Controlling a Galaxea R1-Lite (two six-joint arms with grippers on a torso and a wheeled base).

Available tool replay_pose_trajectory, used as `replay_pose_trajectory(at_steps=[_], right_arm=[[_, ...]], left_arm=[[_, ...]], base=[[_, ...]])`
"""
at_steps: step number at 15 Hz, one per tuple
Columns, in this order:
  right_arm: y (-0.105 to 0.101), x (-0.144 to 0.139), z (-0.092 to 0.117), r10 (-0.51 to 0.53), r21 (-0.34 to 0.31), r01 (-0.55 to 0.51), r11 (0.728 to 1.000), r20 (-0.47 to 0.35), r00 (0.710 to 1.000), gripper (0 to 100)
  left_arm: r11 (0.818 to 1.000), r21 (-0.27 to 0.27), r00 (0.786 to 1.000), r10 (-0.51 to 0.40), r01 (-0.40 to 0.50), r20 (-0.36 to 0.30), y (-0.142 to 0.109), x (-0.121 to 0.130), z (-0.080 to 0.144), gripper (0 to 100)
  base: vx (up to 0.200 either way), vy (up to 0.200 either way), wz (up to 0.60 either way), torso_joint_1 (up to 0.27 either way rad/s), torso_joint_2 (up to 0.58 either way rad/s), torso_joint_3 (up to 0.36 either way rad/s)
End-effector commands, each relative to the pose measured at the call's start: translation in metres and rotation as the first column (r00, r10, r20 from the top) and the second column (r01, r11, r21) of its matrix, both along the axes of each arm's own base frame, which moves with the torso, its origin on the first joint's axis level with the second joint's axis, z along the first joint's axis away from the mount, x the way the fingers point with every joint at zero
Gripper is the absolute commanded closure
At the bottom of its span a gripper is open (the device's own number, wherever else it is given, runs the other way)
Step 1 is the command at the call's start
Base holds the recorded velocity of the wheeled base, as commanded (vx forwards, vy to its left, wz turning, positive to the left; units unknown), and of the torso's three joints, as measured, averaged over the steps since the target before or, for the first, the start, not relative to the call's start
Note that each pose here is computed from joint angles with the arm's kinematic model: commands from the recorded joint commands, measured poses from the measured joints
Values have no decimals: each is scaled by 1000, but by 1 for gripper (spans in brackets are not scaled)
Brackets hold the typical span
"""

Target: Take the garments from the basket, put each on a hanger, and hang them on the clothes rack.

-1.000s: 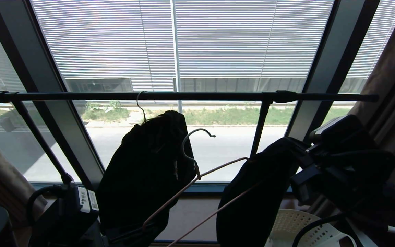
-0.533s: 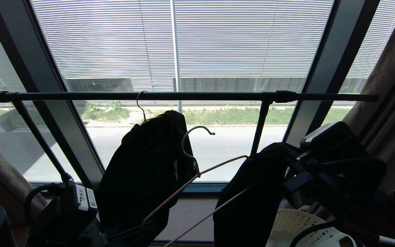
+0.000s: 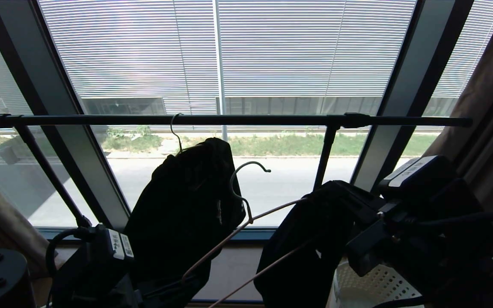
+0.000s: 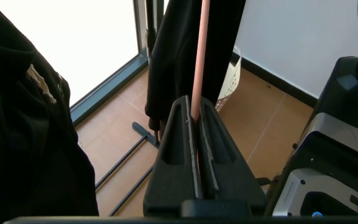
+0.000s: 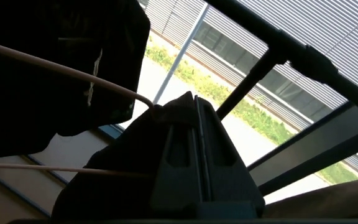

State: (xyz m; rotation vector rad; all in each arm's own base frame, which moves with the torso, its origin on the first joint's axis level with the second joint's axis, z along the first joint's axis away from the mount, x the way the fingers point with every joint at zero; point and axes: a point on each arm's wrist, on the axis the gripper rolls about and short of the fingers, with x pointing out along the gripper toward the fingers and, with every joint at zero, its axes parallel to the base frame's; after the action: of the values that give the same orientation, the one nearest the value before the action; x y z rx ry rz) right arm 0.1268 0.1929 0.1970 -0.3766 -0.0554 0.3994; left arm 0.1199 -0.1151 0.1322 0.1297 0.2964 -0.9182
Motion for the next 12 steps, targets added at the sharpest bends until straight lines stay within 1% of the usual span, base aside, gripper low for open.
replay_pose_trajectory(at_steps=[1, 3, 4, 5, 6, 7, 8, 9, 11, 12], right_arm=[[13, -6, -2, 49, 32, -48, 998, -10, 999, 100], [21, -14, 2, 92, 90, -89, 992, -23, 996, 100], [27, -22, 7, 134, 145, -129, 981, -27, 991, 100], [30, -25, 10, 151, 175, -143, 974, -30, 988, 100], [31, -25, 11, 153, 185, -144, 972, -32, 988, 100], [33, -27, 12, 165, 211, -153, 965, -37, 986, 100], [33, -27, 12, 166, 212, -155, 965, -37, 985, 100], [37, -34, 13, 196, 235, -182, 955, -36, 980, 100], [37, -35, 16, 202, 265, -190, 945, -17, 979, 100], [37, -35, 15, 202, 263, -190, 946, -19, 979, 100]], left_arm=[[1000, 10, 1000, -4, 4, -11, -1, 0, -3, 100], [1000, 10, 1000, -5, 6, -11, -1, 0, -3, 100], [1000, 10, 1000, -5, 6, -11, -1, 0, -3, 100], [1000, 10, 1000, -5, 6, -11, -1, 0, -3, 100], [1000, 10, 1000, -5, 5, -13, -1, 0, -3, 100], [1000, 17, 1000, -5, 6, -19, -2, 1, -5, 100], [1000, 18, 1000, -5, 6, -20, -2, 1, -5, 100], [1000, 19, 1000, -5, 6, -21, -2, 1, -5, 100], [1000, 20, 1000, -7, 7, -22, -2, 1, -5, 100], [1000, 18, 1000, -6, 7, -22, -2, 1, -5, 100]], base=[[0, 0, 0, 0, 0, 0], [0, 0, 0, 0, 0, 0], [0, 0, 0, 0, 0, 0], [0, 0, 0, 0, 0, 0], [0, 0, 0, 0, 0, 0], [0, 0, 0, 0, 0, 0], [0, 0, 0, 0, 0, 0], [0, 0, 0, 0, 0, 0], [0, 0, 0, 0, 0, 0], [0, 0, 0, 0, 0, 0]])
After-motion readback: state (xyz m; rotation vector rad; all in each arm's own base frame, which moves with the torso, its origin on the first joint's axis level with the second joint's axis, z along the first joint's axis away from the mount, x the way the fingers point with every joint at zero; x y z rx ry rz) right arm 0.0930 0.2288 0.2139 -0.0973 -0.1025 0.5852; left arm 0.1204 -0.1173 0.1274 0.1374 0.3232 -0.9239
